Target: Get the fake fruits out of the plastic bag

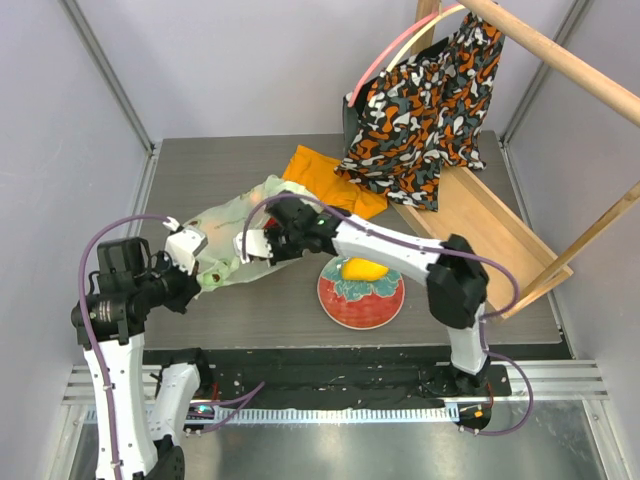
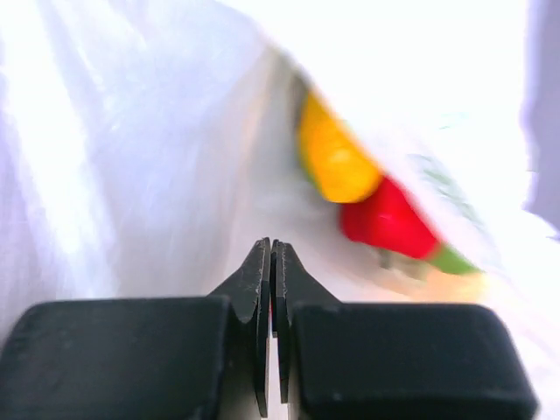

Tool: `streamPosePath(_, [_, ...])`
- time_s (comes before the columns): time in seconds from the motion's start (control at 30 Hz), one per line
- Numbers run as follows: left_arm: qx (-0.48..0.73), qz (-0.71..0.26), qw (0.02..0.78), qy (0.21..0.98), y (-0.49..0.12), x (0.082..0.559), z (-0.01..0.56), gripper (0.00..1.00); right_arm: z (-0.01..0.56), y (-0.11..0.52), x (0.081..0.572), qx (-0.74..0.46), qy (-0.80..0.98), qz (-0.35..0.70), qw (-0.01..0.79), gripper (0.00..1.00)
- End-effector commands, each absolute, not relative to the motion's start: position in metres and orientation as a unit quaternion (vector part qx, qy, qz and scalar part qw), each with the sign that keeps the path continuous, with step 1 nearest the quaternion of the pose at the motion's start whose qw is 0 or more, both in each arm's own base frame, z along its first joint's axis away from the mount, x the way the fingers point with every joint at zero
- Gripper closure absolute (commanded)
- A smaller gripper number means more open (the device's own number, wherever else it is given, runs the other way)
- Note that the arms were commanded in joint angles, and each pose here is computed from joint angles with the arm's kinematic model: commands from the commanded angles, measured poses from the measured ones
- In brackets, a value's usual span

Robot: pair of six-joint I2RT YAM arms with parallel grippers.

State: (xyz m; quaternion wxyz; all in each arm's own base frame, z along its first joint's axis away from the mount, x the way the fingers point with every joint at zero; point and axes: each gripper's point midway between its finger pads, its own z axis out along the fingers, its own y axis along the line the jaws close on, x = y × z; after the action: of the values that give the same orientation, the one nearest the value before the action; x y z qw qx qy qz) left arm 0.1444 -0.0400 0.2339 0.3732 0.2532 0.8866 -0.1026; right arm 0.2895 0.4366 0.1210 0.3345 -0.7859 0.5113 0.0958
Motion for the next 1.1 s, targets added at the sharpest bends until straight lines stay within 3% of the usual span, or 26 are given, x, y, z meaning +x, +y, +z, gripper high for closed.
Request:
streamPosePath(0.0, [0.247,-0.094,0.402,0.876,-0.038,0.161,0.244,1.0,0.195,0.44,0.271,-0.752,0.495,0.166,0.403,0.98])
streamPosePath(0.27, [0.243,-0.108,0.416,0.869,-0.043,0.167,0.256,1.0,0.207,0.426,0.26,-0.738,0.509,0.18,0.404,0.98])
streamPosePath(0.5, [0.243,-0.119,0.427,0.863,-0.051,0.152,0.268,1.0,0.196,0.456,0.303,-0.688,0.565,0.147,0.431,0.96])
streamPosePath(0.67, [0.241,-0.114,0.431,0.862,-0.05,0.146,0.271,1.0,0.153,0.48,0.326,-0.687,0.58,0.124,0.419,0.95])
streamPosePath(0.73, [0.24,-0.113,0.431,0.863,-0.05,0.144,0.271,1.0,0.137,0.483,0.328,-0.694,0.58,0.109,0.412,0.89])
streamPosePath(0.77, [0.24,-0.115,0.431,0.863,-0.051,0.143,0.272,1.0,0.133,0.485,0.326,-0.696,0.578,0.105,0.412,0.81])
streamPosePath(0.8, [0.239,-0.114,0.431,0.862,-0.051,0.142,0.273,1.0,0.133,0.488,0.329,-0.693,0.575,0.102,0.422,0.63])
streamPosePath(0.87, [0.24,-0.117,0.429,0.863,-0.052,0.14,0.273,1.0,0.129,0.488,0.334,-0.684,0.581,0.085,0.433,0.49])
streamPosePath(0.9, [0.24,-0.117,0.428,0.863,-0.052,0.138,0.273,1.0,0.132,0.492,0.336,-0.68,0.578,0.083,0.443,0.35])
streamPosePath(1.07, [0.25,-0.127,0.426,0.86,-0.057,0.127,0.275,1.0,0.129,0.502,0.34,-0.686,0.569,0.08,0.445,0.31])
